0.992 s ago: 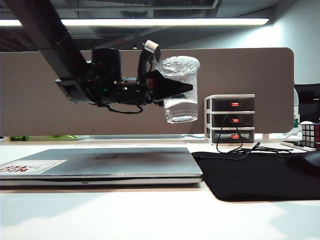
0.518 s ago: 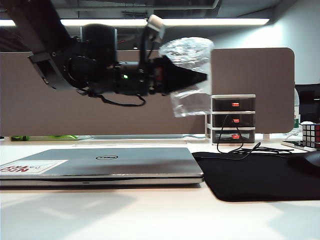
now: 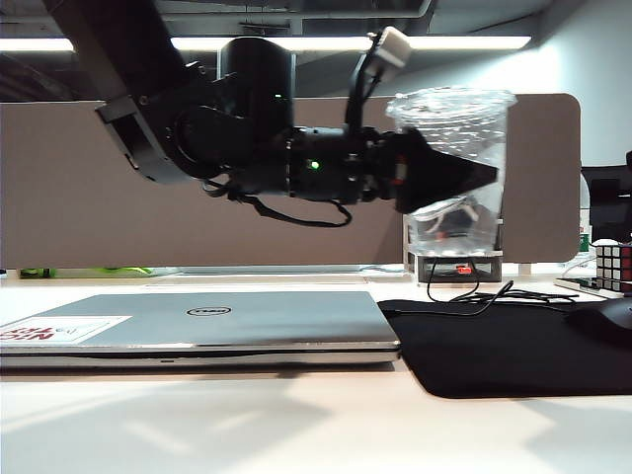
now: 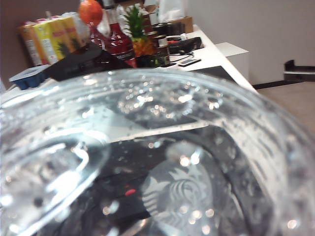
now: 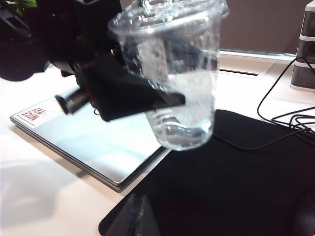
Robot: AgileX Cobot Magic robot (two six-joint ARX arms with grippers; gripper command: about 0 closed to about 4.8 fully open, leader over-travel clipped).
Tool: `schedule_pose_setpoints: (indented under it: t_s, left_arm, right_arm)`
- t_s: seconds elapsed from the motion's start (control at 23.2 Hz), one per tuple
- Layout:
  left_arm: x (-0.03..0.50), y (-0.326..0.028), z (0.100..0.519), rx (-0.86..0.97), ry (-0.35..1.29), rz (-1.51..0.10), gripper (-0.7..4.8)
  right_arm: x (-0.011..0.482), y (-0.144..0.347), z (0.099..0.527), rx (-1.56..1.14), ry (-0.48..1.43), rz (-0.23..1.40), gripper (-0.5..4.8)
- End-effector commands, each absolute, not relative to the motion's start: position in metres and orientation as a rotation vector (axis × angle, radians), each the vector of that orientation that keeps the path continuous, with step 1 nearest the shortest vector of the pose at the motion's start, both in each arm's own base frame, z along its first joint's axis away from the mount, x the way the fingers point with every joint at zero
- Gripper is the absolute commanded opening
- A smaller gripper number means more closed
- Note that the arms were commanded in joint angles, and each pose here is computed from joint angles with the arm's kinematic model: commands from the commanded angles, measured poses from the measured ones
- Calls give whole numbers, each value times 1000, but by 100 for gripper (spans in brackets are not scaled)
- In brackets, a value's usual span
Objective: Pick up the coffee cup and place it on the right side of the laptop.
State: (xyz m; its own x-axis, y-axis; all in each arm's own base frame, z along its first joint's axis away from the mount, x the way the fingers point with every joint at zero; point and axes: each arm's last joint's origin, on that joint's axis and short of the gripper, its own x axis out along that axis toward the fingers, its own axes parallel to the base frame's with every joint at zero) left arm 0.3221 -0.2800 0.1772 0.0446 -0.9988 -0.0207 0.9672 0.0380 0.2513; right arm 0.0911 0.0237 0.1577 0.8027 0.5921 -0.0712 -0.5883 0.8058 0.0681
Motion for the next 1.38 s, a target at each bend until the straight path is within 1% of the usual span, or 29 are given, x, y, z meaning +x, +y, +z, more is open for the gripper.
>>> schedule_pose_setpoints:
  t_s: [0.04,0.26,0.47,0.56,0.91,1.12,1.38]
  left_arm:
    - [326,-281,167,233,-201,-1490,301]
    - [330,-283,140,182,-176,-1490,301]
    - [332,-284,133,153,-209,-1472,301]
    - [336,-288,130,131,-196,-1474,301]
    - [347,-297,133,105,-199,-1473,301]
    - [353,-300,132,107,-145,-1451,301]
    - [354,-301,128,125,-142,-1433,301]
  right_arm:
    - [91,24,157,39,83,641,-1]
    - [91,24,157,38,83,641,-1]
    - [91,24,157,20,77,642,-1]
    - [91,24,157,17,75,642,-1]
    - [91,24,157,17,75,642,-1]
    - [91,24,157,17,75,642,-1]
    - [91,24,157,17,75,642,-1]
